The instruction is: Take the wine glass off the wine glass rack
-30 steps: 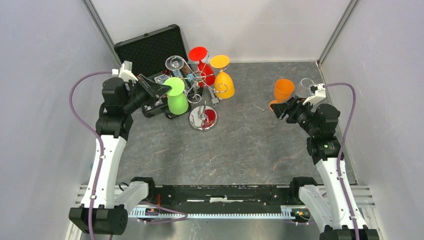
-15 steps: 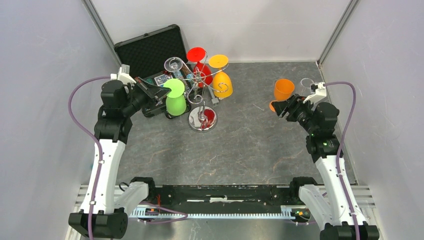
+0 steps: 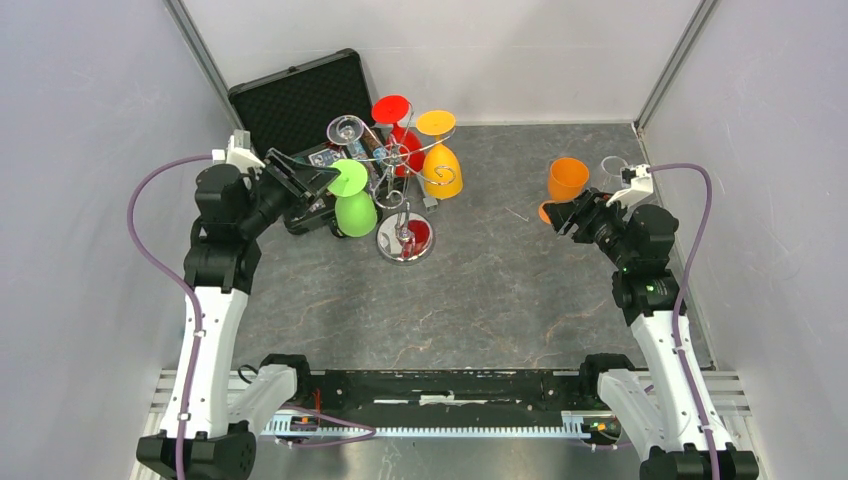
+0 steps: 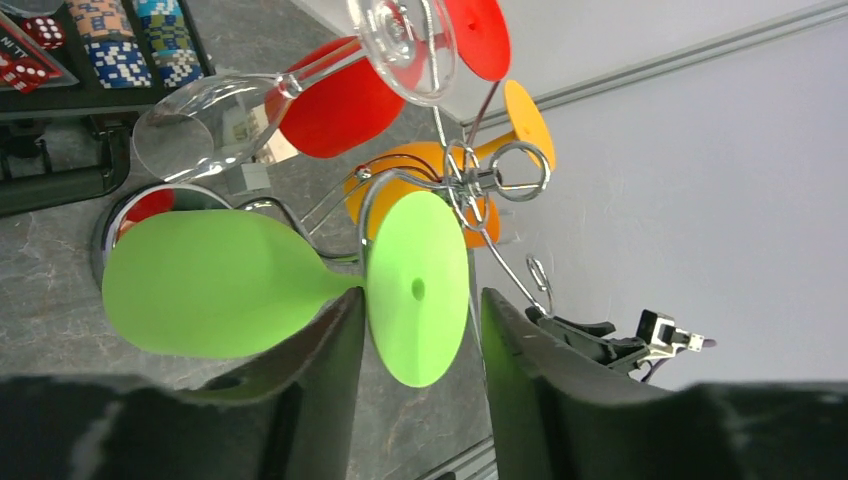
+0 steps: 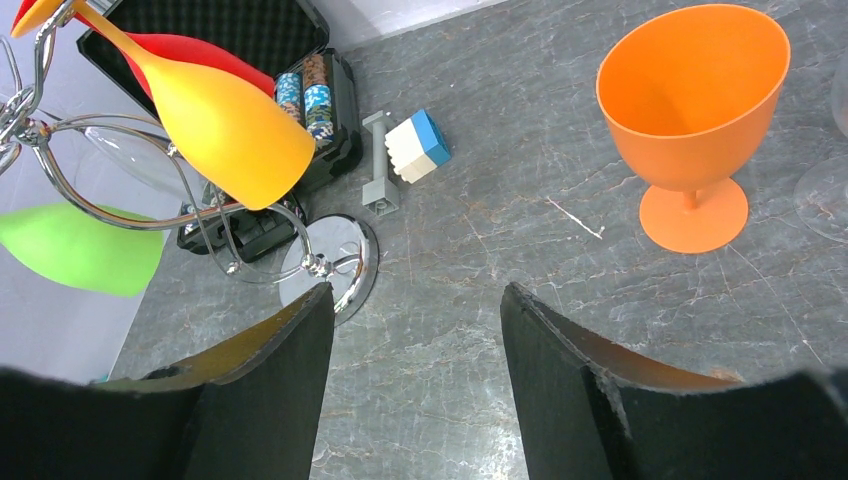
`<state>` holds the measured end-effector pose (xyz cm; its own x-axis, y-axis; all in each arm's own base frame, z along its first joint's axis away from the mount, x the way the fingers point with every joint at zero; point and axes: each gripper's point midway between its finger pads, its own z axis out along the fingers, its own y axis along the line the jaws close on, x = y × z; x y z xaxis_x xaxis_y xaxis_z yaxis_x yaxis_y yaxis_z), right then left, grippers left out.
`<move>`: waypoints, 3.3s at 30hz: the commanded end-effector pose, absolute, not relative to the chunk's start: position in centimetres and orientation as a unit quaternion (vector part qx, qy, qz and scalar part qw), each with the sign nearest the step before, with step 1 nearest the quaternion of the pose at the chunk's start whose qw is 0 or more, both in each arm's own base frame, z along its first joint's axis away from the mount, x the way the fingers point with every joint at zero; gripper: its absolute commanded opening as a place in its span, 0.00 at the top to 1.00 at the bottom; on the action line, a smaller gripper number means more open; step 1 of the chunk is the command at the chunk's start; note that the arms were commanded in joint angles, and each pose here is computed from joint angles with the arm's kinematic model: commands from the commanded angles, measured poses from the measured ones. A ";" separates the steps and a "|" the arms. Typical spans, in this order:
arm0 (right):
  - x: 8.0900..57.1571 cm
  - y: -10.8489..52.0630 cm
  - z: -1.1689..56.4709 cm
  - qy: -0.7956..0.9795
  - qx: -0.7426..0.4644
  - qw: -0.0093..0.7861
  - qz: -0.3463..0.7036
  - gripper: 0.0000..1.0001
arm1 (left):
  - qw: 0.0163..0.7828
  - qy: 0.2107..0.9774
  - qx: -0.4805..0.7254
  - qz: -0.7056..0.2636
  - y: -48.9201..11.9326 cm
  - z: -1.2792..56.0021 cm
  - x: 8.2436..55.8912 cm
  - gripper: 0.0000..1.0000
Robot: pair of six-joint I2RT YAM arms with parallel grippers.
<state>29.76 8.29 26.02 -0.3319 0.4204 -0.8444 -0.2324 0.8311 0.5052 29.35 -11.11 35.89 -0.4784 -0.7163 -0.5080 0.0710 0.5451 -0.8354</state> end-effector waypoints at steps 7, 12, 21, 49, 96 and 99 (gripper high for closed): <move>29.9 8.0 26.9 0.751 0.057 0.596 0.278 0.33 | 0.506 0.739 -0.176 -0.409 -10.7 38.4 28.4 0.42; 29.8 7.9 26.6 0.754 0.059 0.594 0.275 0.33 | 0.490 0.740 -0.187 -0.422 -11.0 37.0 28.4 0.54; 29.9 7.5 26.0 0.757 0.064 0.593 0.265 0.33 | 0.495 0.721 -0.199 -0.443 -11.2 37.9 28.4 0.83; 30.2 7.2 25.2 0.764 0.071 0.588 0.257 0.33 | 0.472 0.714 -0.199 -0.478 -12.2 37.5 30.4 0.75; 29.7 8.0 25.9 0.759 0.047 0.590 0.272 0.28 | 0.520 0.684 -0.172 -0.481 -12.0 40.9 31.3 0.98; 29.7 8.2 26.0 0.758 0.044 0.589 0.277 0.27 | 0.508 0.682 -0.148 -0.504 -12.9 41.4 30.5 0.98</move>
